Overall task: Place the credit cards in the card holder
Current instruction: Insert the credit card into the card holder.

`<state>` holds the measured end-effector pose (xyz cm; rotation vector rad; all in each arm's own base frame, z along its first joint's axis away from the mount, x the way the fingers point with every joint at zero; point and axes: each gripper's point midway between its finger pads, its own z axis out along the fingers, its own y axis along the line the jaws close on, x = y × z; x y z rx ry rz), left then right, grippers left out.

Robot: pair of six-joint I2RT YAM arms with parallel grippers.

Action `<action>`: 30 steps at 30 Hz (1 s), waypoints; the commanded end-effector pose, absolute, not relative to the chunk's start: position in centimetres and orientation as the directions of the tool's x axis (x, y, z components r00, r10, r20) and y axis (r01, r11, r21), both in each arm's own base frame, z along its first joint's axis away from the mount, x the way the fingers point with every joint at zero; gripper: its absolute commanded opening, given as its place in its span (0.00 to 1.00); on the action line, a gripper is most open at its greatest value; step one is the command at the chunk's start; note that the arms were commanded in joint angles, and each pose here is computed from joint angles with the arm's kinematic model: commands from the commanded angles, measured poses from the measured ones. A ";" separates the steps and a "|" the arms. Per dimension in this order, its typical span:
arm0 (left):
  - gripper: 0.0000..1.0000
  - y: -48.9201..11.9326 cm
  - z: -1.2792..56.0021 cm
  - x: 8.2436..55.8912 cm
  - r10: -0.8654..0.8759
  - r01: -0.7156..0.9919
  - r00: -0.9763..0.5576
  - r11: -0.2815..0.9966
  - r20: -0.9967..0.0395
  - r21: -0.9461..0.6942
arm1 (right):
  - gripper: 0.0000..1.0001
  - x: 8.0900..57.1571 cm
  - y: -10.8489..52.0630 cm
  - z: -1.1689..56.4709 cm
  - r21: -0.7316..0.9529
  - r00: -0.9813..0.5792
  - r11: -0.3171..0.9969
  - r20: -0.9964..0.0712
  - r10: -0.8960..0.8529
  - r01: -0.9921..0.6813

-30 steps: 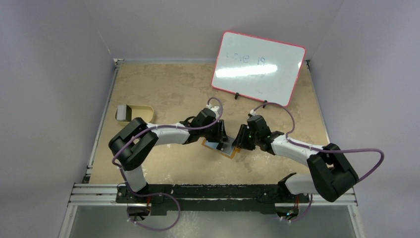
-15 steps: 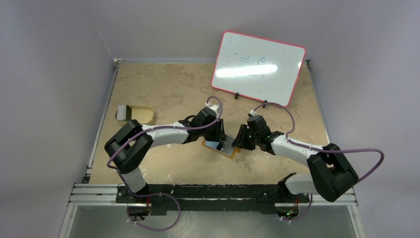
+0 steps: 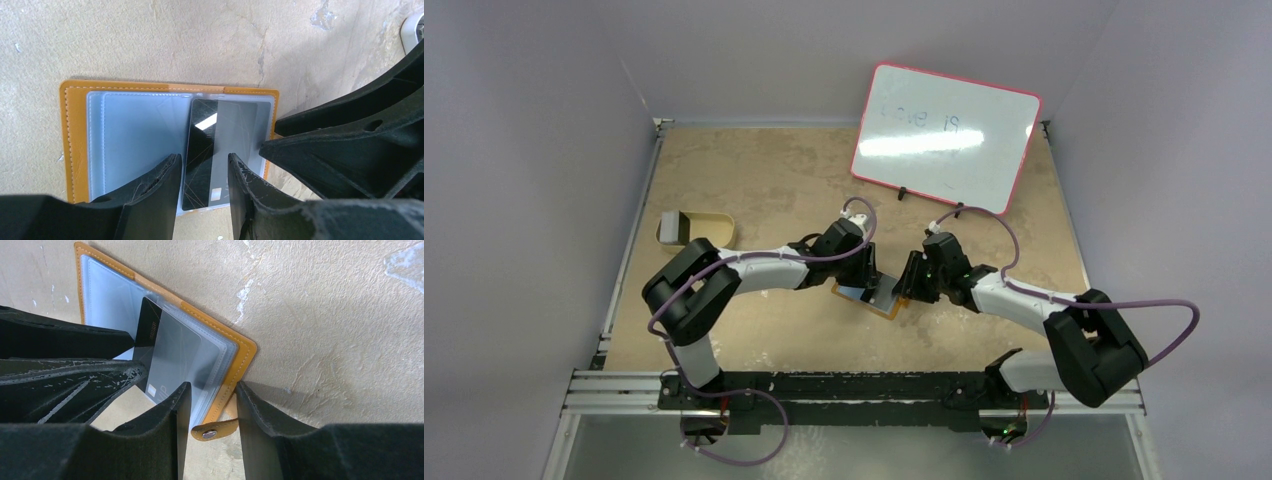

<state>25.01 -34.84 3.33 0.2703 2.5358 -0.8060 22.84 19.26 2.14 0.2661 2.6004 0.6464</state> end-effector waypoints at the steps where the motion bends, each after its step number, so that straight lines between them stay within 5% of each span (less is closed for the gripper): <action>1: 0.38 -36.4 4.3 24.9 0.012 0.325 -0.874 0.757 -0.485 -0.566 | 0.42 22.2 18.8 1.2 0.456 -0.891 0.887 -0.371 0.262 0.072; 19: 0.35 -38.7 6.3 23.9 -0.052 0.313 -0.889 0.658 -0.455 -0.685 | 0.42 22.8 19.1 1.0 0.460 -0.888 0.885 -0.377 0.263 0.067; 30: 0.37 -34.3 7.7 26.6 -0.091 0.264 -0.850 0.779 -0.519 -0.569 | 0.42 25.2 20.3 2.5 0.441 -0.881 0.897 -0.425 0.206 -0.003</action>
